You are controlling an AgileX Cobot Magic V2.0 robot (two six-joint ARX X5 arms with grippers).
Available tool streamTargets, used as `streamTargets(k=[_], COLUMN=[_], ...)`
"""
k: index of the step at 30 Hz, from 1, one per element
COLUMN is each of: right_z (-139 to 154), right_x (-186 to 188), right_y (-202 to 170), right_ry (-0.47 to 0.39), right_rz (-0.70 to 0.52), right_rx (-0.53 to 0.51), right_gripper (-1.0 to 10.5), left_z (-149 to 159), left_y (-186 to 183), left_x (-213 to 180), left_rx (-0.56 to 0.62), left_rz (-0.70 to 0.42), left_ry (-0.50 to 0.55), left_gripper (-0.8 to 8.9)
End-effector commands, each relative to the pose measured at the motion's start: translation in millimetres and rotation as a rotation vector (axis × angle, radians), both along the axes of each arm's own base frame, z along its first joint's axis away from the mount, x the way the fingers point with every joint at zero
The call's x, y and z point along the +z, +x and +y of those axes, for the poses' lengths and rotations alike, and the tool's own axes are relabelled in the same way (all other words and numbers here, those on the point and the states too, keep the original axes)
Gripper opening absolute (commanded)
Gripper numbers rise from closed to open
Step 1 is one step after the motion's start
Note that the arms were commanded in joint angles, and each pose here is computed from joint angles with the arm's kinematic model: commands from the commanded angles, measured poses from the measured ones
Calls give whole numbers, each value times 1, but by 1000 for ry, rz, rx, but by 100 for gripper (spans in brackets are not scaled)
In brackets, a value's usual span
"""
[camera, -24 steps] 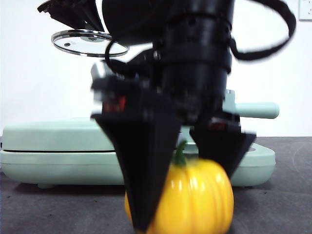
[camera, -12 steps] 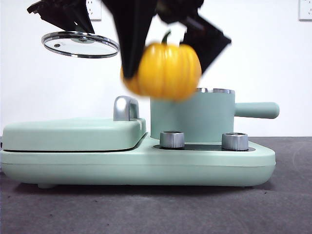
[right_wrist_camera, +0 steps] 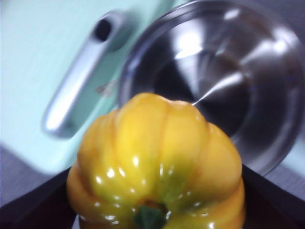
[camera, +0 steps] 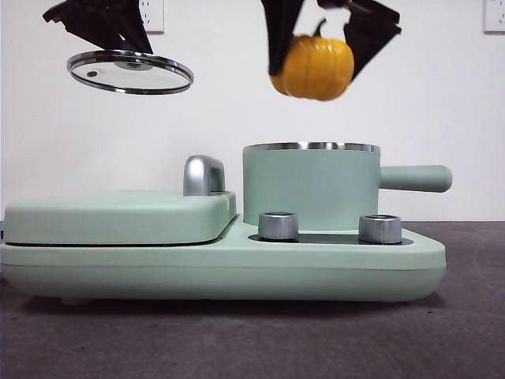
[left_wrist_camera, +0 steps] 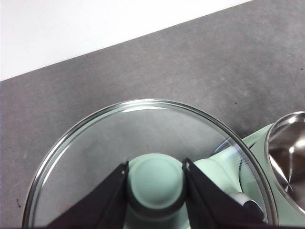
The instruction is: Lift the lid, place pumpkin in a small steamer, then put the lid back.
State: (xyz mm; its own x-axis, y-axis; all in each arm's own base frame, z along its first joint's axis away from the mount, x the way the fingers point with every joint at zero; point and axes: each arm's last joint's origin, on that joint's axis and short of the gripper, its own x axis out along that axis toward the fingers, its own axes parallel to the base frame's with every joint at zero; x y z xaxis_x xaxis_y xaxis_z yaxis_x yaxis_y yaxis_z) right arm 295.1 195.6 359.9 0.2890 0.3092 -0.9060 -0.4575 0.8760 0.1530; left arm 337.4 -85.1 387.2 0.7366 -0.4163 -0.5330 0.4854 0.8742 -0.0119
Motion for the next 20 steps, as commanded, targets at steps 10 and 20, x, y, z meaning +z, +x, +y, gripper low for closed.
streamTargets(k=[10, 20], right_z=[17, 26], right_x=[-57, -88], right_y=[55, 71], right_ry=[-74, -138], right_rz=[49, 62], right_rx=[38, 21], right_gripper=[279, 279], left_z=[-1, -1], left_y=[-1, -1], left_x=[15, 15], left_rx=[-7, -4], left_rz=[-59, -58], left_ry=[-22, -26], left_gripper=[80, 77])
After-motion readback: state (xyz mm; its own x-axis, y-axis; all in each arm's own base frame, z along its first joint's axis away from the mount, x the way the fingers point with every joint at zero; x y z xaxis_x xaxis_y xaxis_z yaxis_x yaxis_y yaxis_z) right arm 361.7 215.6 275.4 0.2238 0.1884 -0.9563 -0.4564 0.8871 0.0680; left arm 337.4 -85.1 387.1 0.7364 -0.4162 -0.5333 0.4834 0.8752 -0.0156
